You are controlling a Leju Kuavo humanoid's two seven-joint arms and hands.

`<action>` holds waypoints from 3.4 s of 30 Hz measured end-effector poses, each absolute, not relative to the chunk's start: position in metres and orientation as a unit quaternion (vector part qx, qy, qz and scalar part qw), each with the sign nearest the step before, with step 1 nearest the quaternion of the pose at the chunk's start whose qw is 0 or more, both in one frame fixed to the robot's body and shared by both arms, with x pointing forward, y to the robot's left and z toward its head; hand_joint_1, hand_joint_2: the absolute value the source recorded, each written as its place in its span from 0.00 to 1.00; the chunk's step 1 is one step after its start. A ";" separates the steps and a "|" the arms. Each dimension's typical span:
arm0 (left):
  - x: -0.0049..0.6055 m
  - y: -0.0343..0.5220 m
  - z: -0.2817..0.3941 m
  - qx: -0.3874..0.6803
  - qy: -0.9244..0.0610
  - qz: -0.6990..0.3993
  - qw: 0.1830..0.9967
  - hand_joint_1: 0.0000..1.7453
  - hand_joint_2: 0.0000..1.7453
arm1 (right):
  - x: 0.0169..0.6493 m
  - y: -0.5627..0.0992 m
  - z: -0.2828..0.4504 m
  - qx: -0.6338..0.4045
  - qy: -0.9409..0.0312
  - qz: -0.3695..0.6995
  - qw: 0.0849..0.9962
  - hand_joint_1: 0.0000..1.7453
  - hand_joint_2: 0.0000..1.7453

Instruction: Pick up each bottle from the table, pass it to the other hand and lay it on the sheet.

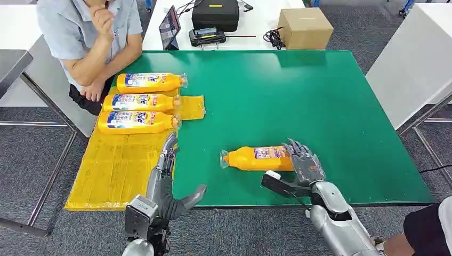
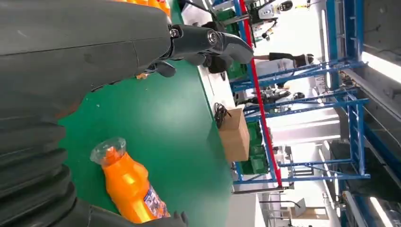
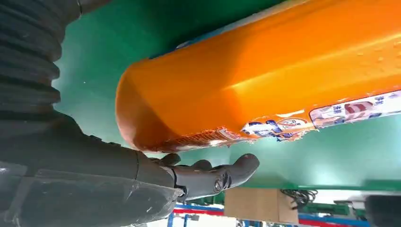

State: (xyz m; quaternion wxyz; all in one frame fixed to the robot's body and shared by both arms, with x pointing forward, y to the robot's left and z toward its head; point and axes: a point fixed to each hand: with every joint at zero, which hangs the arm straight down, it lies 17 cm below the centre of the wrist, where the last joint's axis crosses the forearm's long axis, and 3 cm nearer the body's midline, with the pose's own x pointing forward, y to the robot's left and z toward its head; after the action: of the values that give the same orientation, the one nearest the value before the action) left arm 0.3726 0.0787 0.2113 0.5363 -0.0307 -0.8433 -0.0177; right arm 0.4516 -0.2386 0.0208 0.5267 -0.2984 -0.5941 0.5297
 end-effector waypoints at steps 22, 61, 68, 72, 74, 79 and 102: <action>0.373 0.068 0.212 -0.033 -0.843 -0.040 0.535 0.00 1.00 | 0.478 -0.222 0.044 -0.291 -0.595 0.548 0.510 0.00 1.00; 0.379 0.049 0.201 -0.055 -0.833 -0.067 0.547 0.00 1.00 | 0.478 -0.269 -0.007 -0.251 -0.507 0.591 0.575 0.77 1.00; 0.379 0.049 0.201 -0.055 -0.833 -0.067 0.547 0.00 1.00 | 0.478 -0.269 -0.008 -0.251 -0.506 0.592 0.575 0.77 1.00; 0.379 0.049 0.201 -0.055 -0.833 -0.067 0.547 0.00 1.00 | 0.479 -0.269 -0.008 -0.251 -0.505 0.592 0.575 0.64 1.00; 0.379 0.049 0.201 -0.055 -0.833 -0.066 0.547 0.00 1.00 | 0.478 -0.270 -0.008 -0.249 -0.506 0.591 0.577 0.73 1.00; 0.379 0.047 0.199 -0.060 -0.831 -0.066 0.548 0.00 1.00 | 0.477 -0.266 -0.007 -0.228 -0.521 0.581 0.583 0.77 1.00; 0.400 0.077 0.140 -0.142 -0.761 0.104 0.625 0.00 1.00 | 0.421 -0.171 0.059 0.026 -0.706 0.417 0.573 1.00 1.00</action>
State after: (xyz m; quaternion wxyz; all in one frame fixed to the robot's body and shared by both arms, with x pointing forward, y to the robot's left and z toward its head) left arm 0.4004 0.0770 0.1399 0.6248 -0.1424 -0.7606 0.1039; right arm 0.4213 -0.1712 0.0590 0.5725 0.0265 -0.7056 0.4167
